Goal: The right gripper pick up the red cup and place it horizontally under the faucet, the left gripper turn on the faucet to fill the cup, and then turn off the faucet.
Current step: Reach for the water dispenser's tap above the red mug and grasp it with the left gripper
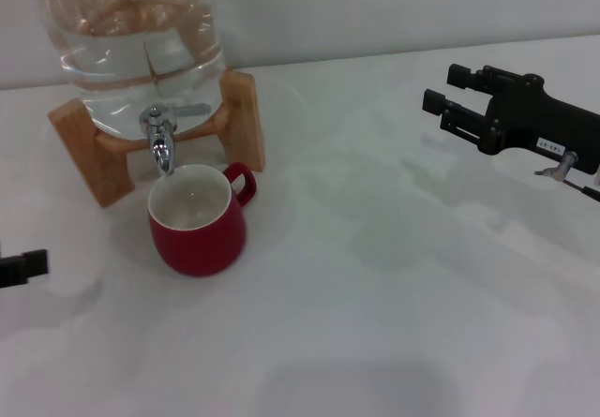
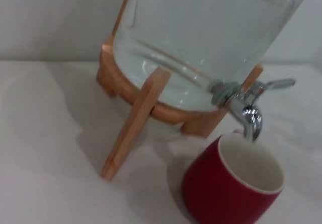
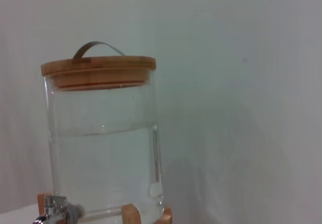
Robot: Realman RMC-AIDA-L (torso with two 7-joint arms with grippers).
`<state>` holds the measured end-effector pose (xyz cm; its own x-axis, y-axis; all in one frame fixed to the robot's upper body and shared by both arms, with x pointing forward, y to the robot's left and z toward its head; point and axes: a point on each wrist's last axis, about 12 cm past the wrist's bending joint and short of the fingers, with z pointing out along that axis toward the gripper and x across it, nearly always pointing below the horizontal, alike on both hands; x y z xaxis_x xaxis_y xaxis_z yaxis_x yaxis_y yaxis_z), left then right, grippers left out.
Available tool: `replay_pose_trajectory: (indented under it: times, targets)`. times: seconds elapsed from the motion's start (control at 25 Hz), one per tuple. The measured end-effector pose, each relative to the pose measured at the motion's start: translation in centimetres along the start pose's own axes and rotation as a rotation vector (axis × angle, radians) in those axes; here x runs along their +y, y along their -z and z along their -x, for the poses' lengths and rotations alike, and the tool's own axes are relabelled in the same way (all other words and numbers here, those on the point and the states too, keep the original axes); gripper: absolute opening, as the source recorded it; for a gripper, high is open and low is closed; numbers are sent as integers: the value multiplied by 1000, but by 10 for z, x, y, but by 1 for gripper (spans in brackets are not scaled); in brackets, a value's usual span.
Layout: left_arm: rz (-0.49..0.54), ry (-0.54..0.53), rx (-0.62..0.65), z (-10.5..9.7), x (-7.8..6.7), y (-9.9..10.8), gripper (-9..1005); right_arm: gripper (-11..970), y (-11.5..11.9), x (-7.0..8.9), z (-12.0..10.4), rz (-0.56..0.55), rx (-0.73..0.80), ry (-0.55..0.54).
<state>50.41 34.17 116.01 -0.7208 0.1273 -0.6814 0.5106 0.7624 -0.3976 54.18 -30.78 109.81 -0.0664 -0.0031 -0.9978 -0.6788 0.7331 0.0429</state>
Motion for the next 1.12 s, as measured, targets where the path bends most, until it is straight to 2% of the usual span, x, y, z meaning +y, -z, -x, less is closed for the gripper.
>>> replay_pose_trajectory:
  times: [0.24, 0.48, 0.68, 0.96, 1.12]
  targets:
    - [82, -128, 121, 31, -30, -14, 876, 520, 0, 1, -4, -1, 8, -12]
    - [166, -303, 162, 59, -67, -21, 876, 518, 0, 4, -12, -16, 11, -55]
    - [217, -431, 169, 79, -94, -29, 876, 516, 2, 2, -20, -91, -35, -174]
    - [223, -489, 151, 94, -109, -38, 876, 516, 6, -4, -27, -150, -55, -335]
    - [217, -510, 131, 105, -116, -40, 876, 516, 5, -8, -26, -145, -19, -368]
